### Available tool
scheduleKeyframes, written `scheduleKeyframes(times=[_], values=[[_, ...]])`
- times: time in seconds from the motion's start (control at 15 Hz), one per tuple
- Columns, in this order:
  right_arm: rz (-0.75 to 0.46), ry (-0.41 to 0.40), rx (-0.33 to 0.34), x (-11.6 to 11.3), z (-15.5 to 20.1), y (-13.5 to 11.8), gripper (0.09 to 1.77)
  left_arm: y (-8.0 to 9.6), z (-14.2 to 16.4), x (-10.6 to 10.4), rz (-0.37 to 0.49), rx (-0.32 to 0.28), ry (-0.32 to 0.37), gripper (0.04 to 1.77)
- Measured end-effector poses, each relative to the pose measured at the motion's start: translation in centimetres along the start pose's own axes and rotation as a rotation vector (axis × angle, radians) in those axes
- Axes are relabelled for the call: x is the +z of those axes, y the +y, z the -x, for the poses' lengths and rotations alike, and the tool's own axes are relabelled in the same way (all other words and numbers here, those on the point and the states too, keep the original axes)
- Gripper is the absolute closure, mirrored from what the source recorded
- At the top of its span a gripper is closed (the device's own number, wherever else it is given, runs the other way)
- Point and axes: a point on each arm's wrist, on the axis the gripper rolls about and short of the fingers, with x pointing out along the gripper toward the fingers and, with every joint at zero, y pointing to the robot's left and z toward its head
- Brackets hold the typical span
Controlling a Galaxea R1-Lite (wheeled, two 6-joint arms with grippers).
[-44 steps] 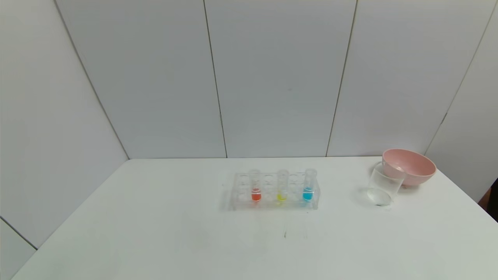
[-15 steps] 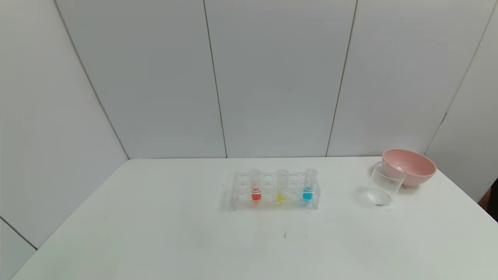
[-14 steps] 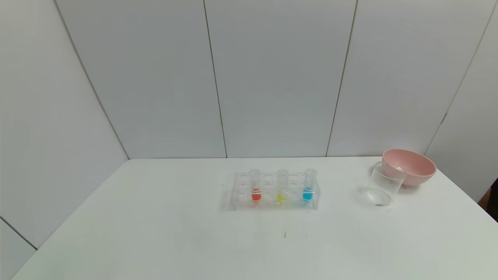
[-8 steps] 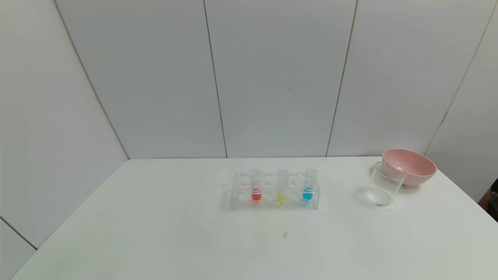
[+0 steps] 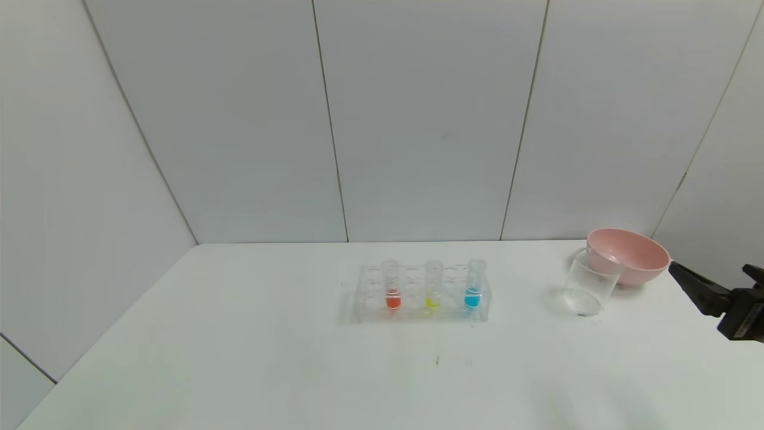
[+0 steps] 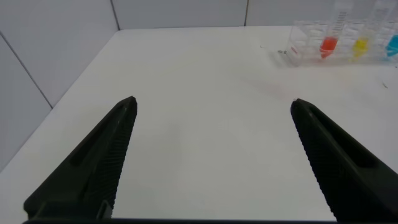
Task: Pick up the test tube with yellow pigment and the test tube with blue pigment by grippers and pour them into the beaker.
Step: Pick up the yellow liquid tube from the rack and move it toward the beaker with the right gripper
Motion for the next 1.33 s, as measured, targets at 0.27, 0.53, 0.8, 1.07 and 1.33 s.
scheduleKeyframes(times=[0.27, 0.53, 0.8, 1.07, 1.33], values=[[-0.003, -0.039, -0.005, -1.1, -3.3, 1.0, 0.15, 0.0, 0.0, 0.0, 0.0, 0.0, 0.0, 0.05], [0.003, -0.026, 0.023, -3.1, -5.5, 4.1, 0.15, 0.0, 0.0, 0.0, 0.0, 0.0, 0.0, 0.05], [0.009, 0.009, 0.07, -4.5, -5.5, 8.9, 0.15, 0.0, 0.0, 0.0, 0.0, 0.0, 0.0, 0.05], [0.007, 0.014, 0.137, -5.4, -3.8, 14.7, 0.15, 0.0, 0.0, 0.0, 0.0, 0.0, 0.0, 0.05], [0.002, 0.007, 0.205, -6.5, -2.2, 20.3, 0.15, 0.0, 0.0, 0.0, 0.0, 0.0, 0.0, 0.05]])
